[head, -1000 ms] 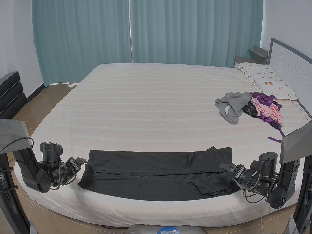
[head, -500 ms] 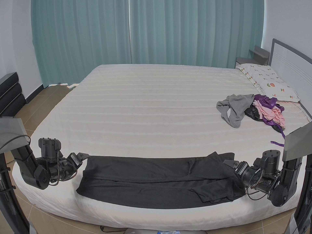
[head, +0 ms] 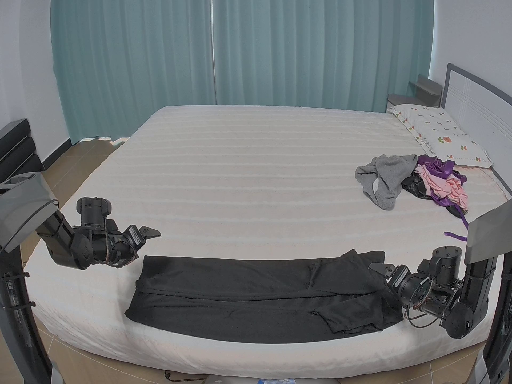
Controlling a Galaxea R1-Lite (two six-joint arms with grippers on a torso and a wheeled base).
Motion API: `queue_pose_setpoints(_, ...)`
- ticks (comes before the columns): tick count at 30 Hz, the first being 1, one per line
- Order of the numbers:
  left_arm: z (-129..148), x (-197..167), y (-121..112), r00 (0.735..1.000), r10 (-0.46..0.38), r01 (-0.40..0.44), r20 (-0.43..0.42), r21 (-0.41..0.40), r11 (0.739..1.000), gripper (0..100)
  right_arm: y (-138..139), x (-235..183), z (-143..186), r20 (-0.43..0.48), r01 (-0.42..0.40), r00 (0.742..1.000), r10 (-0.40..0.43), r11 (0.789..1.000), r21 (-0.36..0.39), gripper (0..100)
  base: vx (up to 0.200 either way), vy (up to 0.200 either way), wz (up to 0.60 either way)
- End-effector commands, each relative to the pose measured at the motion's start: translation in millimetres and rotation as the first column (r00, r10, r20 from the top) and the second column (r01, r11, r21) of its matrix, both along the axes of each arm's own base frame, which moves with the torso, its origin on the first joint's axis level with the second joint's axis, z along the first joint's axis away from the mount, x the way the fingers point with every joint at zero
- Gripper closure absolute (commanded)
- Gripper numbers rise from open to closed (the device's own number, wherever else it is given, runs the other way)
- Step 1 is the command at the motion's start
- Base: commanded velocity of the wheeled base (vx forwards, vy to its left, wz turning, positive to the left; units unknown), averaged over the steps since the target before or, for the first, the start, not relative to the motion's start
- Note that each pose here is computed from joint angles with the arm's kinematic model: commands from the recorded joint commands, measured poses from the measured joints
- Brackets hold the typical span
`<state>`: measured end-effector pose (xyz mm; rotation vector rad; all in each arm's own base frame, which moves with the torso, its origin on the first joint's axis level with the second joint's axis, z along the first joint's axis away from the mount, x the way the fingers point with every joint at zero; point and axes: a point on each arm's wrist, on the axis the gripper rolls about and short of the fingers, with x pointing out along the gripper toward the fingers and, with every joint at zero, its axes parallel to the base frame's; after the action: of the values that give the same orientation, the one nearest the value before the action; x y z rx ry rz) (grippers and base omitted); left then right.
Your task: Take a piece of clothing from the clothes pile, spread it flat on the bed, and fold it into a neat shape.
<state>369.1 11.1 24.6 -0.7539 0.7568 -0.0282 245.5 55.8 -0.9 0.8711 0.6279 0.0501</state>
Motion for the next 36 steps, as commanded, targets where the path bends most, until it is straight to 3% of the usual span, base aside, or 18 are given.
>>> queue_pose_setpoints(1,-36,25,3,0.996,-0.081,0.082,-0.041,0.047,0.995,0,1,-1,-2,-0.003,-0.007,1.000,0.007,1.000,0.001,0,0.000,0.000,0.00)
queue_pose_setpoints(14,-45,28,4,0.993,-0.113,0.117,-0.041,0.089,0.989,0,2,-1,-7,-0.023,-0.013,1.000,0.013,1.000,-0.003,0,0.000,0.000,0.00)
queue_pose_setpoints(15,-46,27,4,0.992,-0.117,0.121,-0.044,0.092,0.988,100,2,-1,-7,-0.023,-0.011,1.000,0.011,1.000,-0.003,0,0.000,0.000,0.00)
queue_pose_setpoints(29,-33,34,13,0.998,-0.056,0.056,-0.002,0.094,0.994,100,0,2,-7,-0.014,-0.002,1.000,0.002,1.000,-0.004,0,0.000,0.000,0.00)
queue_pose_setpoints(36,-32,38,24,0.999,-0.030,0.029,0.015,0.094,0.995,100,-7,13,3,0.050,0.022,0.998,-0.022,1.000,-0.005,0,0.000,0.000,0.00)
